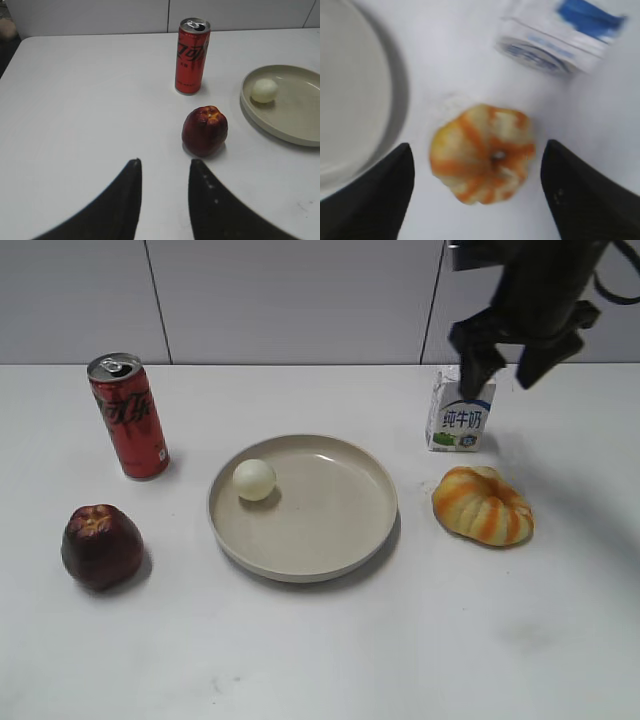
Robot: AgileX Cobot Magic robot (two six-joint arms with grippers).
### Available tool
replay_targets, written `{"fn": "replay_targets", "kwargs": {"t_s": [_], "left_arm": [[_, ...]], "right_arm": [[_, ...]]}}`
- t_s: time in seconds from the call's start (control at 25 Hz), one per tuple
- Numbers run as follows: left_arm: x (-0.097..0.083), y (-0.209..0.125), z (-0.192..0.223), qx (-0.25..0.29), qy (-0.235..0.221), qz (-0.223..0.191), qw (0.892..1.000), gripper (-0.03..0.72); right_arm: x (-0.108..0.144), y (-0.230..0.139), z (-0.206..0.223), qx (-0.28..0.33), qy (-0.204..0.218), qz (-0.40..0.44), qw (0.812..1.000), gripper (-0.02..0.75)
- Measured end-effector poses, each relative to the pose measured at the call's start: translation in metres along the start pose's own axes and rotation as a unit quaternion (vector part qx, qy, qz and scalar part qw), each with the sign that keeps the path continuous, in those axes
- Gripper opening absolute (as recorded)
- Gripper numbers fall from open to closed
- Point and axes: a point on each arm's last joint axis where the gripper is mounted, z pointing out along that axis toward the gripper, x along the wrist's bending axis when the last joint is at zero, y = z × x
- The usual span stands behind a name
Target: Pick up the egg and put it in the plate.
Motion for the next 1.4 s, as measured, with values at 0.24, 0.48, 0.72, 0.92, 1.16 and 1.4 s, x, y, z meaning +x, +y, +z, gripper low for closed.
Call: {"fn": "replay_targets", "kwargs": {"t_s": [0.24, 0.48, 0.72, 0.92, 1.16, 1.4], "left_arm": [[0.000, 0.000, 0.000, 0.000, 0.000, 0.000, 1.000, 0.235], [0.000, 0.000, 0.000, 0.000, 0.000, 0.000, 1.000, 0.235], [0.000, 0.000, 0.000, 0.000, 0.000, 0.000, 1.000, 0.235], [0.000, 0.000, 0.000, 0.000, 0.000, 0.000, 1.000, 0.232], [0.000, 0.000, 0.000, 0.000, 0.000, 0.000, 1.000, 0.232], [0.000, 0.000, 0.000, 0.000, 0.000, 0.000, 1.000, 0.232]], "right_arm": [[-0.059, -0.011, -0.009, 0.010, -0.040, 0.089, 0.995, 0.584], [-0.054, -0.047, -0.051, -0.007, -0.036, 0.100, 0.994, 0.583], [-0.033, -0.134, -0.073, 0.023, -0.019, 0.103, 0.994, 0.547], [-0.020, -0.208, -0.078, 0.029, -0.017, 0.103, 0.994, 0.530], [-0.009, -0.271, -0.082, -0.048, -0.023, 0.100, 0.994, 0.498], [-0.001, -0.318, -0.084, -0.143, -0.029, 0.094, 0.985, 0.487]]}}
